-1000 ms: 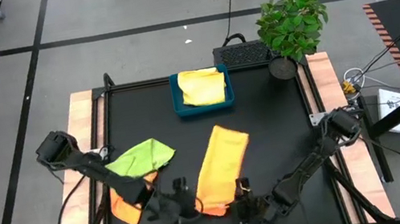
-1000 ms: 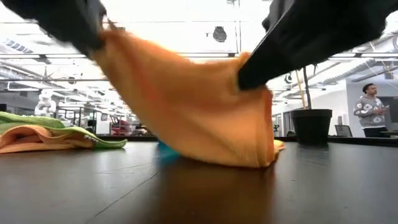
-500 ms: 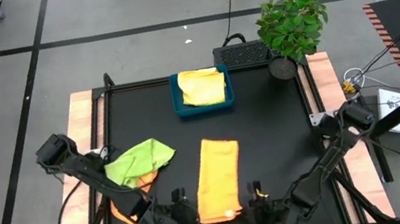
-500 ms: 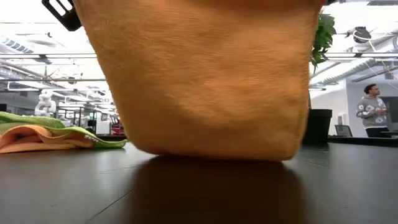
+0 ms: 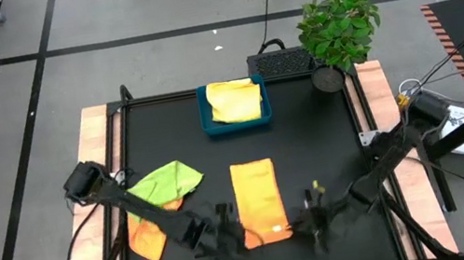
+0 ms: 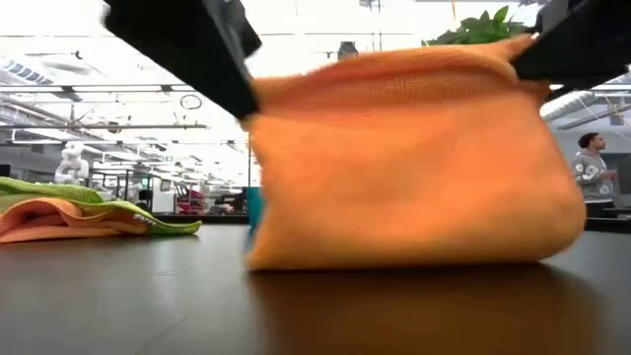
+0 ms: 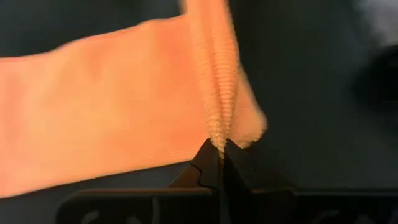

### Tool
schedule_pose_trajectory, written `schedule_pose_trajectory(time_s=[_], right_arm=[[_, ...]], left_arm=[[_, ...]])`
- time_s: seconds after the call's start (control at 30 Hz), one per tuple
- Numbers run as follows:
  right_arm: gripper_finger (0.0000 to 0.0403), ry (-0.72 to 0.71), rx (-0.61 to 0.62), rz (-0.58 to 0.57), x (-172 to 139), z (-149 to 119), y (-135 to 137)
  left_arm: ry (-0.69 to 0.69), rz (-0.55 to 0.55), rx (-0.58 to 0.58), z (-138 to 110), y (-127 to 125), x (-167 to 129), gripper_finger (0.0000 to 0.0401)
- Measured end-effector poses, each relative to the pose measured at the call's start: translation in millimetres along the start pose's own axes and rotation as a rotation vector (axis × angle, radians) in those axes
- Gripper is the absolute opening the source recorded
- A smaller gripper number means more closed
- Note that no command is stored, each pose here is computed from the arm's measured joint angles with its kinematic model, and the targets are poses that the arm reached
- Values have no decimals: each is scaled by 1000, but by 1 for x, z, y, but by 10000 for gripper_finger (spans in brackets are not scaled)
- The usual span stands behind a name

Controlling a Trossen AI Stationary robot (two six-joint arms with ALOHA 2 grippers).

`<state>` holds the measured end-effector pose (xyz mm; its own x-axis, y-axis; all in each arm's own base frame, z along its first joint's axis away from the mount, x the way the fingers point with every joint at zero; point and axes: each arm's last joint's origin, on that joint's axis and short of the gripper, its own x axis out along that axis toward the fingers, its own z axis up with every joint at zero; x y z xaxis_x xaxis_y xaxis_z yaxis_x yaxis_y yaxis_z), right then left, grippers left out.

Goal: Fold microfiber towels
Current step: Fold the right orange microfiber cloth

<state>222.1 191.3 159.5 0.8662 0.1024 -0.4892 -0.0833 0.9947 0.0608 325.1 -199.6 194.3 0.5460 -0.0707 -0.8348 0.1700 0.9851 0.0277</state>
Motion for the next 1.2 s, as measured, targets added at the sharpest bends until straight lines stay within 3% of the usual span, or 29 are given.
schedule_pose_trajectory(time_s=[0.2, 0.37, 0.57, 0.77, 0.9, 1.2], right_arm=[[0, -150, 74, -7, -23, -21, -47], [0, -121, 118, -69, -17, -28, -82], [0, -101, 84, -133, -8, -23, -110], [0, -49, 110, -215, -2, -25, -136], [0, -68, 122, -177, 8, -26, -142], [0, -27, 167, -254, 26, -43, -161]], left_arm=[[8, 45, 26, 14, 49, 2, 9], [63, 68, -16, 15, 86, -2, 4], [128, 121, -28, 11, 111, -7, 10], [173, 151, -104, -1, 143, 9, 9], [195, 165, -143, -15, 152, 16, 8], [184, 204, -153, -24, 164, 23, 15]])
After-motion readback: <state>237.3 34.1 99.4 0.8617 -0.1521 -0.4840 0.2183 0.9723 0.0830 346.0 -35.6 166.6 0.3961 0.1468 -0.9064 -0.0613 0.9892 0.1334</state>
